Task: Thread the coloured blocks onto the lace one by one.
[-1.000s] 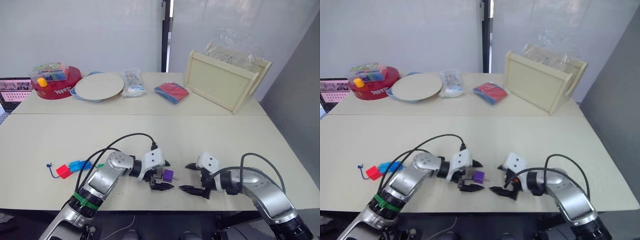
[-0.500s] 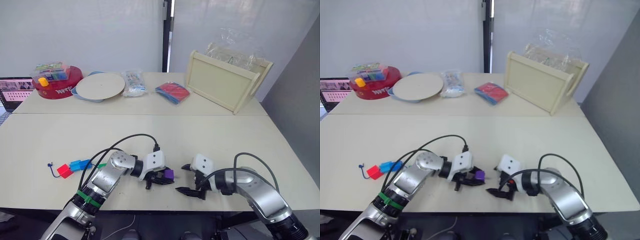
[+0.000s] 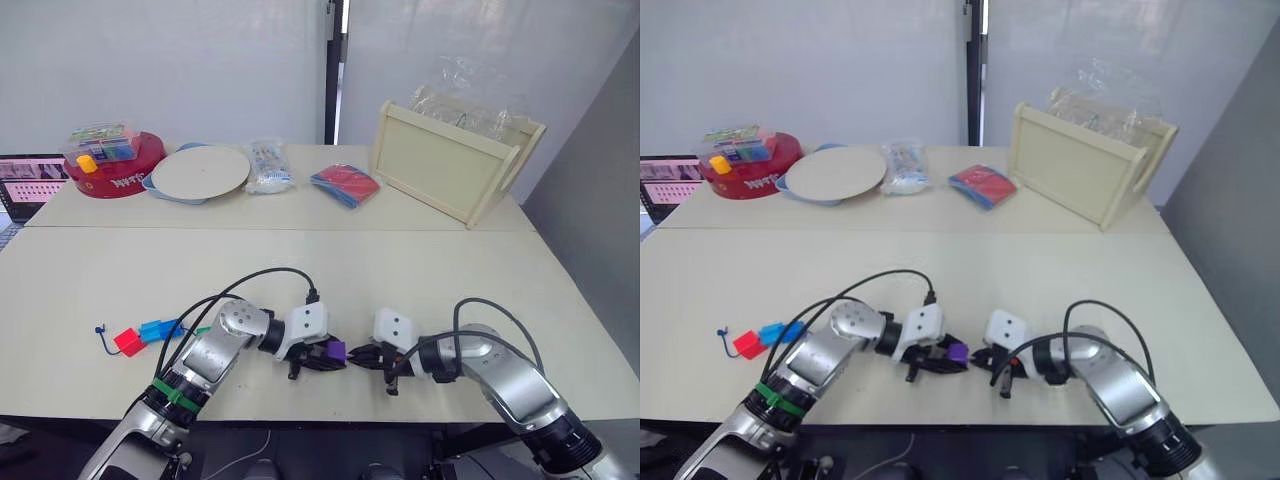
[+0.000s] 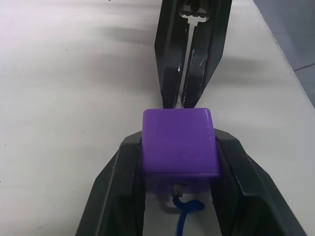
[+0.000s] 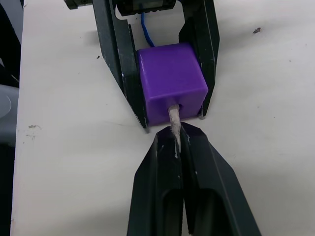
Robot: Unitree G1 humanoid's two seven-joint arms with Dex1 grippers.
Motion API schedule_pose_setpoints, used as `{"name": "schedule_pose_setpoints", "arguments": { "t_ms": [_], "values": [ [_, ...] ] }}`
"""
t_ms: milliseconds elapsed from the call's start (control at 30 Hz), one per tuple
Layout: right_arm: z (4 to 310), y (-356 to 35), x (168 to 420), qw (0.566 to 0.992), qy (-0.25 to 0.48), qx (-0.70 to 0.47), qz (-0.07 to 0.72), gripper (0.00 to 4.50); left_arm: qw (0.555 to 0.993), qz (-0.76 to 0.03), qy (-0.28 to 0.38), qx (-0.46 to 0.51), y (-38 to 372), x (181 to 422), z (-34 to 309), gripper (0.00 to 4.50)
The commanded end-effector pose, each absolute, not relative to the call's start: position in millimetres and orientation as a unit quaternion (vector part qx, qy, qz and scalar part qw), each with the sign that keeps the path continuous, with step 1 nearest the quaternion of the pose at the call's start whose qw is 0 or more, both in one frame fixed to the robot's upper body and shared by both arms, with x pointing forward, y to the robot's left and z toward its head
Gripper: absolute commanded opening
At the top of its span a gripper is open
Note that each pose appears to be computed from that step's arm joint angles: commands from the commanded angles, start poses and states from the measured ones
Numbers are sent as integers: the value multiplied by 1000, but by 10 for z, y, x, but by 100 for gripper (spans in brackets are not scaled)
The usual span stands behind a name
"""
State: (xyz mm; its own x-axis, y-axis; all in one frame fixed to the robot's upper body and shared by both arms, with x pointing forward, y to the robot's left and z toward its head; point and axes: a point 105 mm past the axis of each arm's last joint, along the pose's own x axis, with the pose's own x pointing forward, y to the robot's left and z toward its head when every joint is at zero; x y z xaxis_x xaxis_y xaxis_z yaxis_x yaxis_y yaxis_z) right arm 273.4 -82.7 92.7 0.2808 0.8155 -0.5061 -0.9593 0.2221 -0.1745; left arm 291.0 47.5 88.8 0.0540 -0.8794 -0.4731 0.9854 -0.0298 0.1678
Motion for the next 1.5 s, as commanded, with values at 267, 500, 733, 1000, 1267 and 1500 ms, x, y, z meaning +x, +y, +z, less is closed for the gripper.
{"name": "schedule_pose_setpoints", "arguments": {
  "t_ms": [267, 500, 733, 1000, 1267, 1500],
  "values": [
    [1038, -910, 2774, 770, 138, -247, 572, 0, 693, -664, 129, 250, 702, 2898, 906, 122],
    [1041, -951, 2762, 772, 139, -246, 569, 0, 719, -623, 151, 270, 1123, 2925, 962, 122],
    [1061, -963, 2741, 768, 138, -246, 575, 0, 743, -548, 236, 303, 2021, 2923, 940, 122],
    [1052, -1035, 2743, 756, 147, -251, 587, 0, 752, -479, 298, 341, 2781, 2833, 1000, 122],
    [1032, -1015, 2736, 745, 150, -250, 600, 0, 766, -497, 241, 329, 2562, 2871, 1171, 258],
    [1015, -944, 2734, 744, 147, -246, 604, 0, 728, -531, 255, 350, 2436, 2850, 1404, 354]
  ]
}}
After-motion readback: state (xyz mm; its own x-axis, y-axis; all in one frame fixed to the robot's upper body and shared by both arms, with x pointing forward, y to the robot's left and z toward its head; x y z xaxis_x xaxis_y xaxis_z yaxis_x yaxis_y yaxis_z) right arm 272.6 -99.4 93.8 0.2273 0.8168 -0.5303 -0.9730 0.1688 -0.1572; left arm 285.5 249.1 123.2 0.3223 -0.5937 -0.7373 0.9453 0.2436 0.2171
